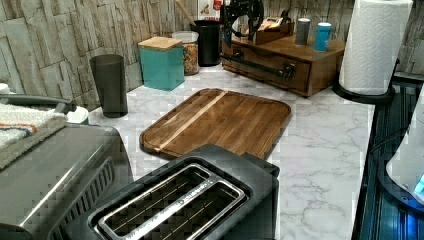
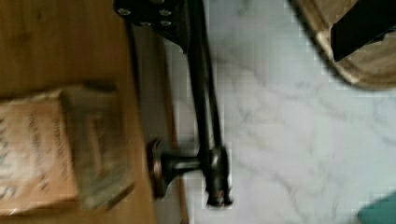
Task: Open the drawer.
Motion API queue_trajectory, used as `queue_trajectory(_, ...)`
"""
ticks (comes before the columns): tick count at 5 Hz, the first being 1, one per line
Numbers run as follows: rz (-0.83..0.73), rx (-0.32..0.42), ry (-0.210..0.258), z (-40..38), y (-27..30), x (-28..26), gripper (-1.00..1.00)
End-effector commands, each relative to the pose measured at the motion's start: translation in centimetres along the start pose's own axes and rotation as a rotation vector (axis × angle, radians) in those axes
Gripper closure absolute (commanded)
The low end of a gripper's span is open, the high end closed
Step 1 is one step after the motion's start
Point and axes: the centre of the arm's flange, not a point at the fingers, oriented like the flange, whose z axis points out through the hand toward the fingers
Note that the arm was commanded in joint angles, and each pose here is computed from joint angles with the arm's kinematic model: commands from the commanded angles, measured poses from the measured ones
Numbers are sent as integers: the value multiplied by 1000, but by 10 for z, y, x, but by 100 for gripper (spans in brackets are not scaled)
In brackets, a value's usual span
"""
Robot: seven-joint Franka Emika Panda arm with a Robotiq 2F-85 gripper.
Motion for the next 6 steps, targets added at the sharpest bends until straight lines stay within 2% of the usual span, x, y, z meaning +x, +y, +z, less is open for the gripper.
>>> queue_trajectory(1,-105,-91,17,1,-53,1,-100)
queue_trajectory(2,-124,-182,-12,5,-35,8,-100)
queue_trajectory(3,-138,-178,-16,15,-8,11,-100)
queue_trajectory(4,-88,-172,-13,23,11,7,-100)
queue_trajectory(5,-20,-171,14,32,14,-2,-100)
queue_trajectory(6,26,-175,23,38,25,-4,-100)
